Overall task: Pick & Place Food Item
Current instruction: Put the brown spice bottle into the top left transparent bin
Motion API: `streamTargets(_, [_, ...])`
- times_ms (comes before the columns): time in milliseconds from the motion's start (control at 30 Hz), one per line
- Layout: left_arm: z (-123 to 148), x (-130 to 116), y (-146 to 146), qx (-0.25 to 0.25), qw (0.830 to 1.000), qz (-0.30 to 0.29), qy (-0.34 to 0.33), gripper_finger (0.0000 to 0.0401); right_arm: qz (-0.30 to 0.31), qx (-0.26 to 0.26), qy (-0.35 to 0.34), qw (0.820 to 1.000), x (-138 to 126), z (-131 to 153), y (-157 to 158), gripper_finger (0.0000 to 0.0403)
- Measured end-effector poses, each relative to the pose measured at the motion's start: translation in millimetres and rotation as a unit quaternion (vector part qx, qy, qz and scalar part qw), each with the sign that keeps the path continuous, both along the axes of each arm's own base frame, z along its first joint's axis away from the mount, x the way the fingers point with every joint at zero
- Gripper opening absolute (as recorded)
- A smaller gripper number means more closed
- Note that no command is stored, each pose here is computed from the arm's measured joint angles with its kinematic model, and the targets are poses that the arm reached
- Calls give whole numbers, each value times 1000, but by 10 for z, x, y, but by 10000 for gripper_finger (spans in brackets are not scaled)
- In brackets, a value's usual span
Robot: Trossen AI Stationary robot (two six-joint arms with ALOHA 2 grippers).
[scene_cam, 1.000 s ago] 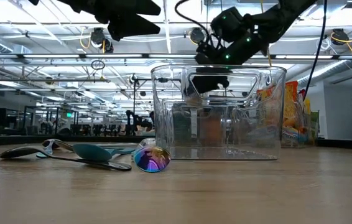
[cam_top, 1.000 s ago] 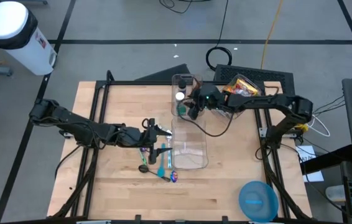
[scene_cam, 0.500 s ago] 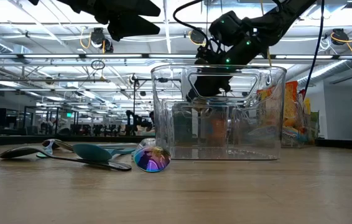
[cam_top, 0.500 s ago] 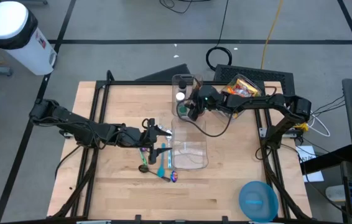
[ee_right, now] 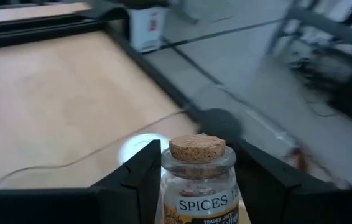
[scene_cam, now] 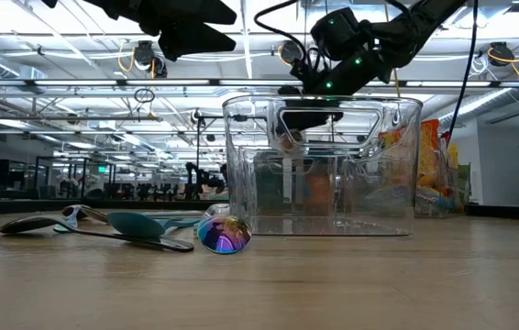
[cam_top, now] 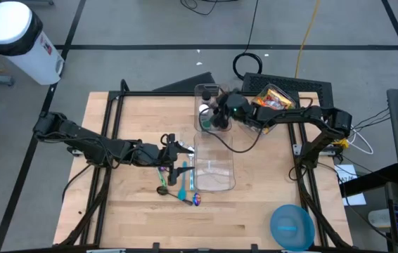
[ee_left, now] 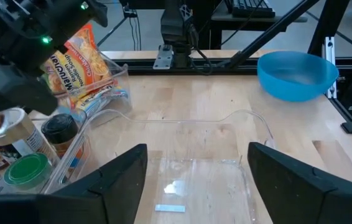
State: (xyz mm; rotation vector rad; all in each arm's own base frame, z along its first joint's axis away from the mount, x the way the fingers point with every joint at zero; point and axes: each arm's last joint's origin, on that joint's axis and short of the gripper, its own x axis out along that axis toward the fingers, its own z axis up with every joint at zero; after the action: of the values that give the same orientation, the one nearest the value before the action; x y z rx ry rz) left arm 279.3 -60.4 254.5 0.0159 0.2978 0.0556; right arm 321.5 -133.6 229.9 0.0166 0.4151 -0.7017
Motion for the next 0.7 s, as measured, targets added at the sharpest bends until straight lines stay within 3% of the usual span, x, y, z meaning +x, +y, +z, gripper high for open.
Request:
streamTargets(433, [-6, -2, 0, -3, 1000, 1, 3, 294, -49, -13, 1, 999, -50, 8, -104, 159])
streamTargets(700, [-5, -3, -6, -5, 1000, -1, 3, 287, -54, -16, -33, 998, -175, -233, -51, 159])
